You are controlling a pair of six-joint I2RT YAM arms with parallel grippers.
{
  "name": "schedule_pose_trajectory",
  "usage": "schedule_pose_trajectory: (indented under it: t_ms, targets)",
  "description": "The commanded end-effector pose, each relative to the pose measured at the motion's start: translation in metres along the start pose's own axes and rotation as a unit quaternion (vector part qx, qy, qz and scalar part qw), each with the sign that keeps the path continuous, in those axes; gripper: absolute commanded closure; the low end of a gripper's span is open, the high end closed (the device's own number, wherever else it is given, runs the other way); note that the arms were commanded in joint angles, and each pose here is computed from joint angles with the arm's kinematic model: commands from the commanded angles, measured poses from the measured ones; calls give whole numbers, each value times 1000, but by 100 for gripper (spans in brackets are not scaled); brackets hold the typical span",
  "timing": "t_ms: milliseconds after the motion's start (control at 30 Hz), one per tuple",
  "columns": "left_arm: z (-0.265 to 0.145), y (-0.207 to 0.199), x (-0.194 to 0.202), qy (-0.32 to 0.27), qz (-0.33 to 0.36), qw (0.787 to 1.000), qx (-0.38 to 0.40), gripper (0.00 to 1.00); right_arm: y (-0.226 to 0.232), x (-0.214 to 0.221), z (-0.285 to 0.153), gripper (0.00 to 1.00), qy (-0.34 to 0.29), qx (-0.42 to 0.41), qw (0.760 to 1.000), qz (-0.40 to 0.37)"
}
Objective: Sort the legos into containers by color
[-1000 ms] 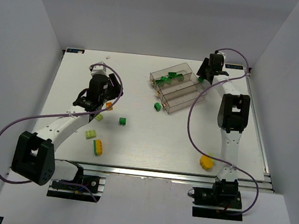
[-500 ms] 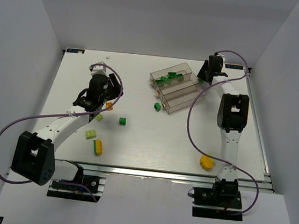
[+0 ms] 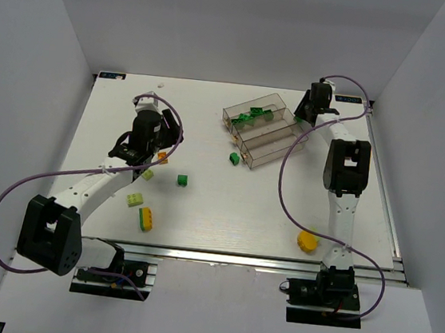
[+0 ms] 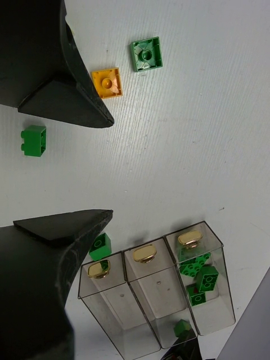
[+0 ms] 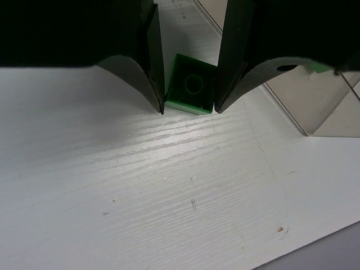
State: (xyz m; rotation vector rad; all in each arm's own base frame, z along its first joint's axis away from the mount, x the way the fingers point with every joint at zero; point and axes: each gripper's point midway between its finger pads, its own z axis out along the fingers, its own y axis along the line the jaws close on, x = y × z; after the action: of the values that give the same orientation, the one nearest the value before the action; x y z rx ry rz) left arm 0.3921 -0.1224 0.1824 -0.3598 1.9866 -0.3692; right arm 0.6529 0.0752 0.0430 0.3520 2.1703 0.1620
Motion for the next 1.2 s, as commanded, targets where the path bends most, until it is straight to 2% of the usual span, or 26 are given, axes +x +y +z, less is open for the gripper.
schedule_pose_trajectory:
  t_ms: [0,133,367,433,567,667,767,800,867,900,933,1000,1167]
  targets:
    - [-5,-8,-16,-18,2,1000,9,30,8,-40,-20,70,-40,-19,999,7]
    - [-5,-12,-14,-16,-1,1000,20,30,11,-67,-30,79,-69,-39,997,12]
    - [-8,-13,-16,-19,-2,1000,24,30,19,-78,-40,83,-77,-60,995,9]
    - [-9,-13,-16,-19,-2,1000,24,30,28,-83,-48,86,-83,-80,993,8]
    - [-11,-12,-15,-21,-3,999,26,30,58,-123,-83,94,-146,-158,977,12]
    - [-12,-12,-14,-22,-5,999,27,30,79,-132,-101,97,-157,-212,965,3]
    - [-11,-13,-14,-21,-5,999,30,30,106,-125,-116,98,-147,-285,947,-32]
    - [-11,-13,-13,-22,-5,999,32,30,123,-116,-127,98,-133,-342,929,-55]
    - [-11,-13,-12,-20,-6,999,33,30,138,-102,-138,98,-117,-406,903,-84]
    - [-11,-14,-12,-21,-6,999,35,30,148,-89,-148,98,-99,-453,881,-99]
    - [-11,-14,-11,-19,-7,999,34,30,155,-86,-152,98,-102,-466,872,-106]
    - [-12,-14,-11,-19,-8,999,37,30,164,-76,-152,98,-97,-477,865,-120]
    - [-14,-14,-9,-18,-13,999,41,30,176,-59,-135,96,-86,-470,868,-135]
